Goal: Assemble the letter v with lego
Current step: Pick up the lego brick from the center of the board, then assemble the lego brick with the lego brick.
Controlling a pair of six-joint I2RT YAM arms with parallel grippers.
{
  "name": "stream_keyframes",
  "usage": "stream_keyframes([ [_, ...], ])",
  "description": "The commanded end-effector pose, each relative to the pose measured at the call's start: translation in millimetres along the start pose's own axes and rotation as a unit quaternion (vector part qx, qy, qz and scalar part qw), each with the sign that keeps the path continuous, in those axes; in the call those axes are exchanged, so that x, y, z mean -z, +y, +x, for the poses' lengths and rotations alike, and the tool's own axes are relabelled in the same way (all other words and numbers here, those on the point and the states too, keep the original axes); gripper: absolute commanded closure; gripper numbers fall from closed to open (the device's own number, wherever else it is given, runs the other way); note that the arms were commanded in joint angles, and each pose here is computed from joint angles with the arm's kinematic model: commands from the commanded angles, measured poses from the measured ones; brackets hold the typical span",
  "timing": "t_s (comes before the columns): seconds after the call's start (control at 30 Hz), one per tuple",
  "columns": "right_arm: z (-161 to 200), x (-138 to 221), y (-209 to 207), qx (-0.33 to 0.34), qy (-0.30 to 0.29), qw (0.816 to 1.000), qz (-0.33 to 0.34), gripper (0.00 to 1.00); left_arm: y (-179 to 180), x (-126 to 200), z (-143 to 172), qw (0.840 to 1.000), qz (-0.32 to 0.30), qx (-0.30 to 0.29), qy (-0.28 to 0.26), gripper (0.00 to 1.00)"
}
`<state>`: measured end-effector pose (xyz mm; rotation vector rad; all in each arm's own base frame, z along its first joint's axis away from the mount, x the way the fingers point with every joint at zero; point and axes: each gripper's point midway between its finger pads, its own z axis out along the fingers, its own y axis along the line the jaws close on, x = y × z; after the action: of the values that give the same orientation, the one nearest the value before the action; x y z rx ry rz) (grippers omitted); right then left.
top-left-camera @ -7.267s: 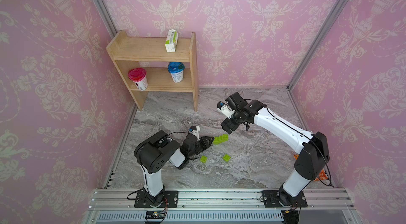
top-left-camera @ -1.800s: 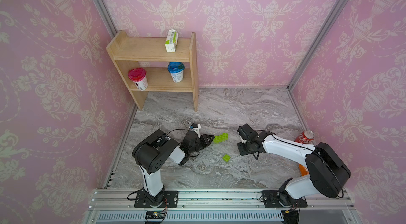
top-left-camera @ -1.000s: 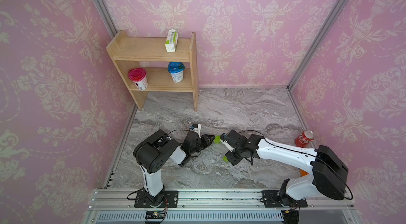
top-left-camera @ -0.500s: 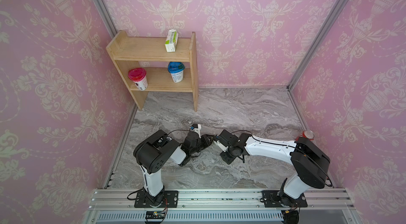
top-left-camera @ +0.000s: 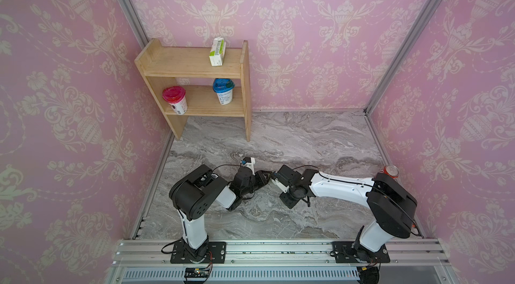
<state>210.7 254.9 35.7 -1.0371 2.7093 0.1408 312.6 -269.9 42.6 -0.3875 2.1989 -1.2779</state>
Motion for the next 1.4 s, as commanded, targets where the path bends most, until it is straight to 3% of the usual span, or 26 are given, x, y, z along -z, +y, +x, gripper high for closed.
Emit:
stream_keyframes([
  [0.0,-1,33,-15,-0.03,-0.028,0.999,0.023,0.73,26,4,7,0.999,-0.053,0.008,0.004,0.86],
  [0.17,15,53,-58,-0.107,-0.056,0.992,0.047,0.79,25,2,5,0.999,-0.049,0.014,0.001,0.86],
  [0.4,27,39,-89,-0.128,-0.043,0.989,0.061,0.83,27,1,5,0.999,-0.049,0.021,-0.002,0.87],
  [1.03,28,29,-81,-0.182,-0.028,0.982,0.031,0.85,30,2,9,0.999,-0.044,0.031,-0.007,0.87],
  [1.37,30,23,-87,-0.184,-0.019,0.982,0.049,0.85,30,-3,10,0.999,-0.029,0.04,-0.005,0.87],
])
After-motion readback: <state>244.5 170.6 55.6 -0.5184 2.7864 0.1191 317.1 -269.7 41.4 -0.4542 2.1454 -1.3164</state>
